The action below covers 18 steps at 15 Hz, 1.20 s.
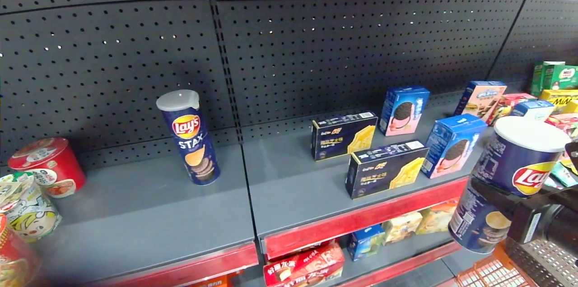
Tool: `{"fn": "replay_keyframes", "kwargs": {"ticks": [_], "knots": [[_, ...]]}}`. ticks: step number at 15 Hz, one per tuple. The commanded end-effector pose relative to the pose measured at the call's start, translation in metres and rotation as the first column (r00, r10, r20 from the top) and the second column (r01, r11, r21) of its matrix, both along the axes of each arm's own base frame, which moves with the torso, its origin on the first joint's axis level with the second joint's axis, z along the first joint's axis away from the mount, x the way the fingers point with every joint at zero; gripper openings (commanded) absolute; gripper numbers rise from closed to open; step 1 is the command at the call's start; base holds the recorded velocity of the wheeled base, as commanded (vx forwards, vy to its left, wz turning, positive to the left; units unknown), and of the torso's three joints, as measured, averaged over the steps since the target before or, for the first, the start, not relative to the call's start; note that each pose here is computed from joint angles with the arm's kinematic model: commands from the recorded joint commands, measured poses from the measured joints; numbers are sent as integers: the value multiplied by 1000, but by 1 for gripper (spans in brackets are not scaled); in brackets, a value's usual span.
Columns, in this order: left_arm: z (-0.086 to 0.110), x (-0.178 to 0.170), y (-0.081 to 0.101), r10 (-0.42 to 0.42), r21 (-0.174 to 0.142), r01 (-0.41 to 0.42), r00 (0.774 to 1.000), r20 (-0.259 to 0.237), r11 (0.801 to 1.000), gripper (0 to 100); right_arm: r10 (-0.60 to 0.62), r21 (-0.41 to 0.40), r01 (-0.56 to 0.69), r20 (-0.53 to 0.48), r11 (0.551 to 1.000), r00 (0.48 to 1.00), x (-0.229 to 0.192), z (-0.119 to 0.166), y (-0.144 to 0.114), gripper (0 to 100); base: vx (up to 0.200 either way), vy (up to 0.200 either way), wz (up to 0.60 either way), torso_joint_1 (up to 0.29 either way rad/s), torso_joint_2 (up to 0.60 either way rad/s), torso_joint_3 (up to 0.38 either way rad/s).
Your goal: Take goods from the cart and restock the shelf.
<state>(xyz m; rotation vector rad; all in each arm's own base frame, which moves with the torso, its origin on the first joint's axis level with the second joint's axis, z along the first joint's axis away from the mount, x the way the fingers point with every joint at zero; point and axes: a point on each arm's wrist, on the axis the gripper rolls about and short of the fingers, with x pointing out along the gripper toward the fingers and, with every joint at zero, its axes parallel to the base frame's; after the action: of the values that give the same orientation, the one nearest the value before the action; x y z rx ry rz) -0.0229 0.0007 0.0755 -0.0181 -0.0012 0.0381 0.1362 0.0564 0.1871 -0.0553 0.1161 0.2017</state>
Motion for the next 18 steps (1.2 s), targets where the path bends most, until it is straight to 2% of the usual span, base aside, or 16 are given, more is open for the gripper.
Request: {"fn": "replay_keyframes", "kwargs": {"ticks": [1,4,5,8,11,15,18], "knots": [[0,0,0,0,0,0,1000,-1,1000,100,-34,14,33,45,999,998,-10,10,-7,0,0,0,0,0,0,0],[0,0,0,0,0,0,1000,-1,1000,100,2,29,-5,79,1000,997,-24,23,-10,0,0,0,0,0,0,0],[0,0,0,0,0,0,1000,-1,1000,100,24,26,-25,60,999,998,-33,23,-10,0,0,0,0,0,0,0],[0,0,0,0,0,0,1000,-1,1000,100,-26,25,25,42,999,999,-35,20,-10,0,0,0,0,0,0,0],[0,0,0,0,0,0,1000,-1,1000,100,11,21,-12,39,1000,999,-37,19,-7,0,0,0,0,0,0,0],[0,0,0,0,0,0,1000,-1,1000,100,19,21,-20,39,1000,999,-38,19,-7,0,0,0,600,1,-1,1],[0,0,0,0,0,0,1000,-1,1000,100,56,37,-58,50,998,997,-43,22,-6,0,0,0,0,0,0,0]]}}
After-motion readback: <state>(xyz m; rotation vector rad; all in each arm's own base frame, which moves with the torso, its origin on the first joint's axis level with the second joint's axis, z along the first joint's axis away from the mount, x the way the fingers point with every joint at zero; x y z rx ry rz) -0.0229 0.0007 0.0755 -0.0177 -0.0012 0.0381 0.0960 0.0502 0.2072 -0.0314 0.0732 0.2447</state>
